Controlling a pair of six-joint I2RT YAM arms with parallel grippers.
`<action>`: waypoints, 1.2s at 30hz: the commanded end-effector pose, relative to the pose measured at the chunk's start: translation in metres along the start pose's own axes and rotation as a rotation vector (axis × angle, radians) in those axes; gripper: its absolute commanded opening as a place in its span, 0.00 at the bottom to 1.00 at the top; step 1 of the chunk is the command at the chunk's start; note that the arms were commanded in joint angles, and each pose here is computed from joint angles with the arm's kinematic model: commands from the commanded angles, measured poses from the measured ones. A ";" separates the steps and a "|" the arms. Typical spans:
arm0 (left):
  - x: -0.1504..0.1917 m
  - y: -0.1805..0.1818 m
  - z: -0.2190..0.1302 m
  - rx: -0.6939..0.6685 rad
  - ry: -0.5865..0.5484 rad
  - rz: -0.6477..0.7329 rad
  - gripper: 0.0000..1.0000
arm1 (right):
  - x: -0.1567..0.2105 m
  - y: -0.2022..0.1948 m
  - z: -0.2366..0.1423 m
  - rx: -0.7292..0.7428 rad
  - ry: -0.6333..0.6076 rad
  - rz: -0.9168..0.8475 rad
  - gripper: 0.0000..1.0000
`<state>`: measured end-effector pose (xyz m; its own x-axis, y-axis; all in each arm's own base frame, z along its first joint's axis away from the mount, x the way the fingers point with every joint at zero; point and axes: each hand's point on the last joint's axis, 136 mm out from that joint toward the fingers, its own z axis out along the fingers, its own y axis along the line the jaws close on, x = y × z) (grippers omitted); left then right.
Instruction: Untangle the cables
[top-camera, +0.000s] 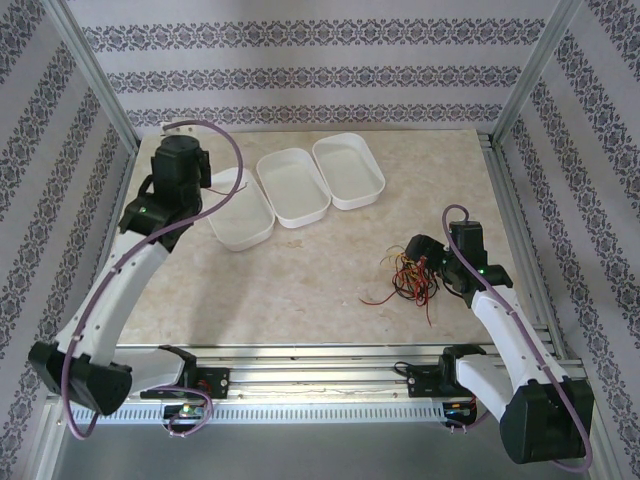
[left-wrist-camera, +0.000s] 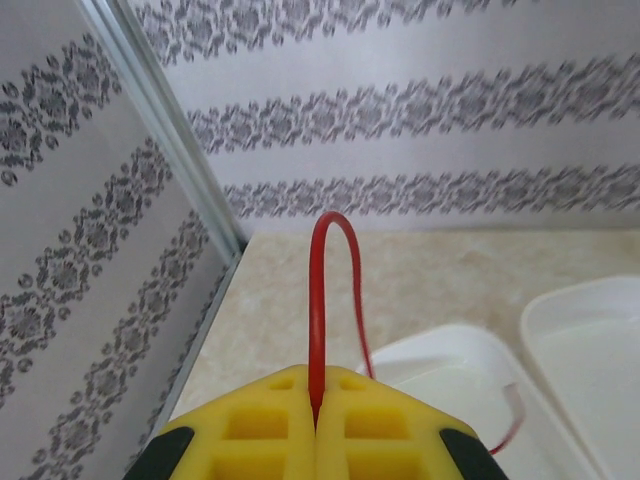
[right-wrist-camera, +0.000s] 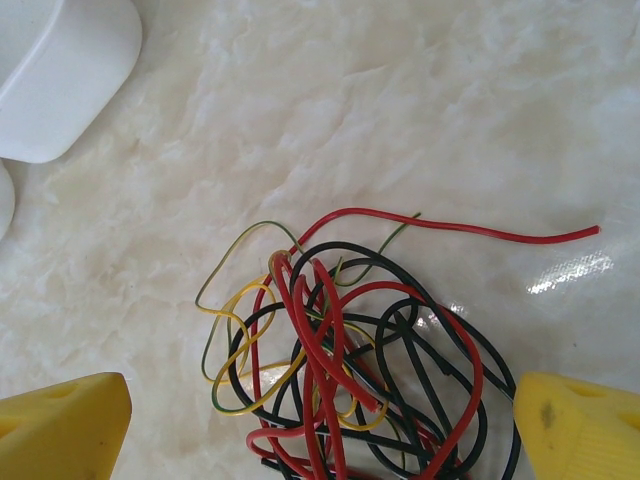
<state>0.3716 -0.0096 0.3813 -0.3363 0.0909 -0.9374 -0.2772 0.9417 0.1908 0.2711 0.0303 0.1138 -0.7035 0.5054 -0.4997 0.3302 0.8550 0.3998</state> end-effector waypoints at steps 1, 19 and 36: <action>-0.017 -0.002 -0.010 0.055 -0.055 -0.060 0.00 | -0.006 0.004 0.000 -0.005 -0.021 -0.021 0.98; 0.033 -0.068 0.051 0.177 0.121 -0.077 0.00 | -0.005 0.006 0.001 -0.016 -0.023 -0.013 0.98; 0.111 -0.137 0.132 0.205 0.233 -0.311 0.00 | -0.002 0.003 0.001 -0.015 -0.028 -0.009 0.98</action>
<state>0.4789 -0.0756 0.2089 -0.5172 -0.1883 -0.8349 -0.2286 0.9705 -0.0773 0.2761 0.0307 0.1161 -0.6930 0.5016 -0.5179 0.3169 0.8571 0.4062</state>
